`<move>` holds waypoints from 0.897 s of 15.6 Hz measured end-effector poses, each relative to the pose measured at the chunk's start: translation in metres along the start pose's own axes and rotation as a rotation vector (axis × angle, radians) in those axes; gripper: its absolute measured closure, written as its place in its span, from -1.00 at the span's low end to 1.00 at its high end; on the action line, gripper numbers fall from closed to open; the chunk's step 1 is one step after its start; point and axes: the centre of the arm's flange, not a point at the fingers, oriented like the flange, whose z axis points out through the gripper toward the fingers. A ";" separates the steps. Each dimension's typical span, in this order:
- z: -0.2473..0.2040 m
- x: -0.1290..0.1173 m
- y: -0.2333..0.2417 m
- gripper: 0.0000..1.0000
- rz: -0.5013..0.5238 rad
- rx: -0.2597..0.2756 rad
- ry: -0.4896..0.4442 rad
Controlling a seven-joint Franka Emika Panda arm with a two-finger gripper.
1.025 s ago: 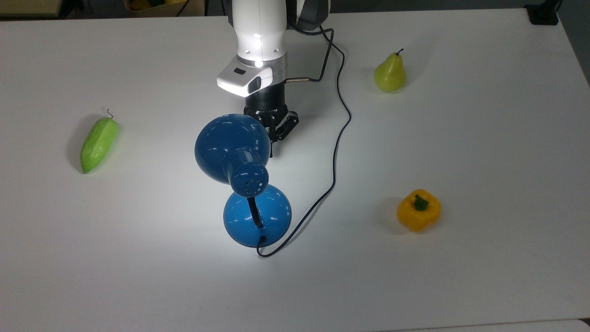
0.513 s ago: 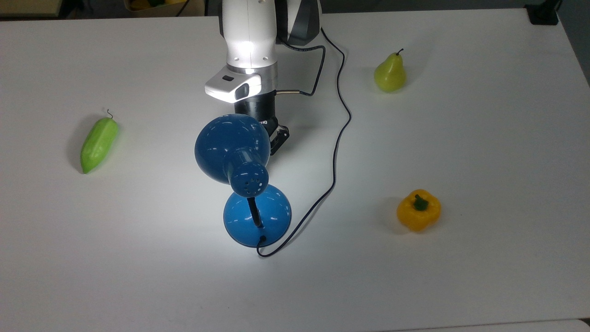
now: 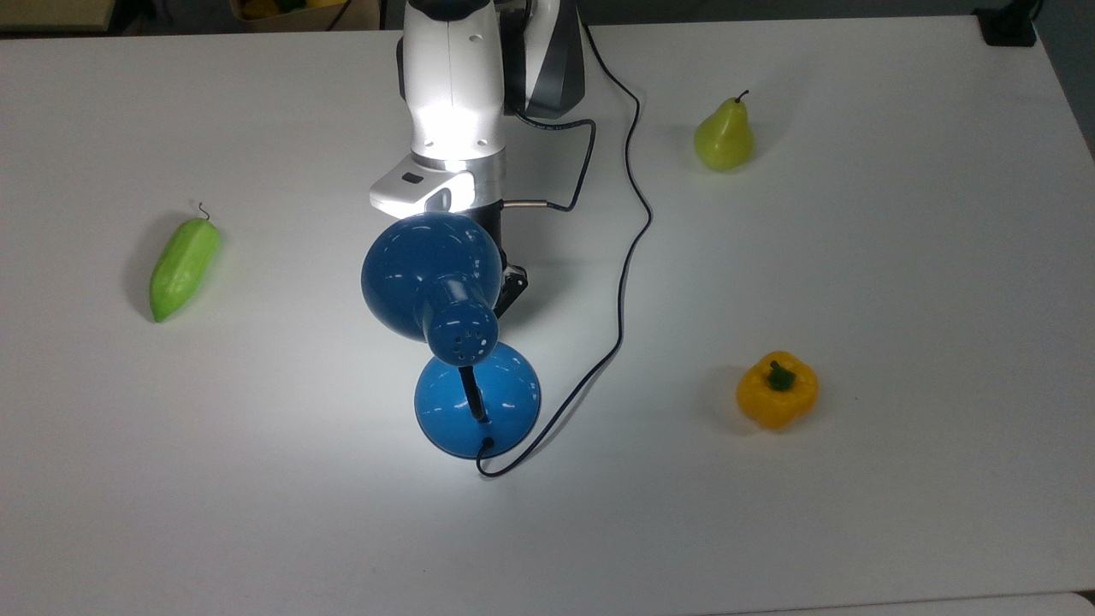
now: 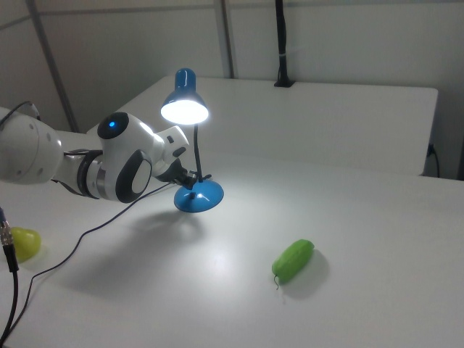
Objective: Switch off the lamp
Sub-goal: 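Lower the gripper onto the switch on the lamp base, then press down on the lamp base switch with the gripper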
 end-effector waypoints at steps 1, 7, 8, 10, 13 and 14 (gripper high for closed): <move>0.003 -0.001 0.000 0.98 0.000 0.000 -0.002; 0.011 -0.005 0.002 0.98 0.003 -0.002 0.017; 0.012 -0.005 0.005 0.98 0.006 -0.005 0.016; 0.013 -0.006 0.009 0.98 0.011 -0.009 0.015; 0.015 -0.008 0.010 0.98 0.013 -0.009 0.010; 0.017 -0.010 0.010 0.98 0.013 -0.009 0.007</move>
